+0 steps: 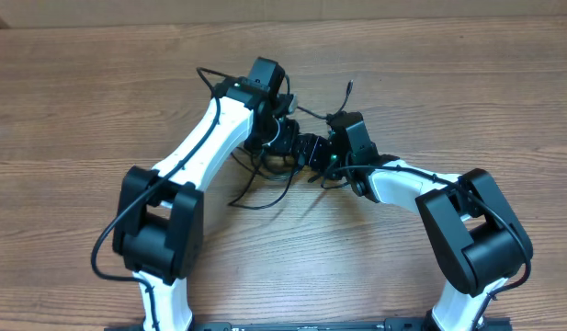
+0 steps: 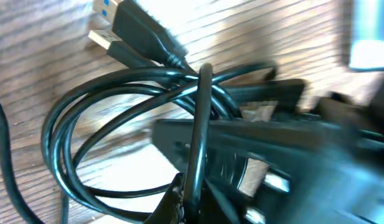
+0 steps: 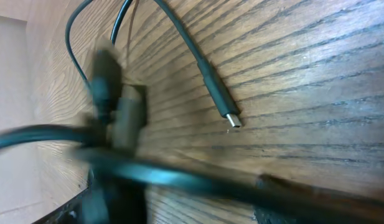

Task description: Untangle cables

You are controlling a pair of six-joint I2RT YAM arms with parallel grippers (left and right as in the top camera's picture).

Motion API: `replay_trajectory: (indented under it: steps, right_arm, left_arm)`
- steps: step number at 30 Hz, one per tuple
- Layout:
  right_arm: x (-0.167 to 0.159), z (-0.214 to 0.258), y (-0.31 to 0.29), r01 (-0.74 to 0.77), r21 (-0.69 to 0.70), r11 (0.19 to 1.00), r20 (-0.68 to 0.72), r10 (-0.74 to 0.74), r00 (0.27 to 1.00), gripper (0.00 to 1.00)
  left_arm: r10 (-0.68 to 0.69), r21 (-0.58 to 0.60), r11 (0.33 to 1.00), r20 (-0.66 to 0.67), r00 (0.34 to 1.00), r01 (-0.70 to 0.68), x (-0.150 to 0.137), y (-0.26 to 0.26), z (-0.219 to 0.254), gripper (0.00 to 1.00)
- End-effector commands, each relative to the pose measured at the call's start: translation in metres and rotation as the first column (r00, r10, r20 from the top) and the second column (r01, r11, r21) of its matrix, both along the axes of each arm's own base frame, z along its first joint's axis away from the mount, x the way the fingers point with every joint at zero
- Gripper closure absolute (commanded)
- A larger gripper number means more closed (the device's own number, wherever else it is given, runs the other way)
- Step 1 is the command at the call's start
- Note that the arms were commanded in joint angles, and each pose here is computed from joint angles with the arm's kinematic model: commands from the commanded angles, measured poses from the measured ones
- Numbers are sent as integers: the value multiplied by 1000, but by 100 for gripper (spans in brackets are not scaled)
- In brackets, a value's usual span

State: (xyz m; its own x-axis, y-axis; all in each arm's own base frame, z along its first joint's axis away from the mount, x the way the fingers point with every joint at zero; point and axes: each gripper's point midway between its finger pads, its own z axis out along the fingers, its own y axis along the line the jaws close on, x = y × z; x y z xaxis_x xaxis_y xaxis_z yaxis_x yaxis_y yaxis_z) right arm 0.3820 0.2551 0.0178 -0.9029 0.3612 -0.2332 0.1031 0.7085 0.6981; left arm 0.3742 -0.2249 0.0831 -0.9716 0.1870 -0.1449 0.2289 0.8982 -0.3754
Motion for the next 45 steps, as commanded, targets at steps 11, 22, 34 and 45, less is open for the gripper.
replay_trajectory:
  steps: [11, 22, 34, 45]
  right_arm:
    - [-13, -28, -10, 15, -64, 998, -64, -19, 998, 33]
    - [-13, -30, -13, 24, -77, 997, -66, -29, 997, 33]
    - [-19, -26, -4, -18, -32, 999, -84, 15, 996, 28]
    - [-23, -24, 13, -40, -55, 998, -36, 38, 999, 24]
  left_arm:
    - [-63, -124, 989, 104, 993, 75, 4, -8, 52, 96]
    - [-37, -155, 987, 76, 996, 49, 6, 2, 54, 96]
    - [-38, -153, 987, 74, 997, 49, 5, 2, 53, 96]
    - [-44, -185, 981, 61, 997, 55, 2, -2, 56, 96]
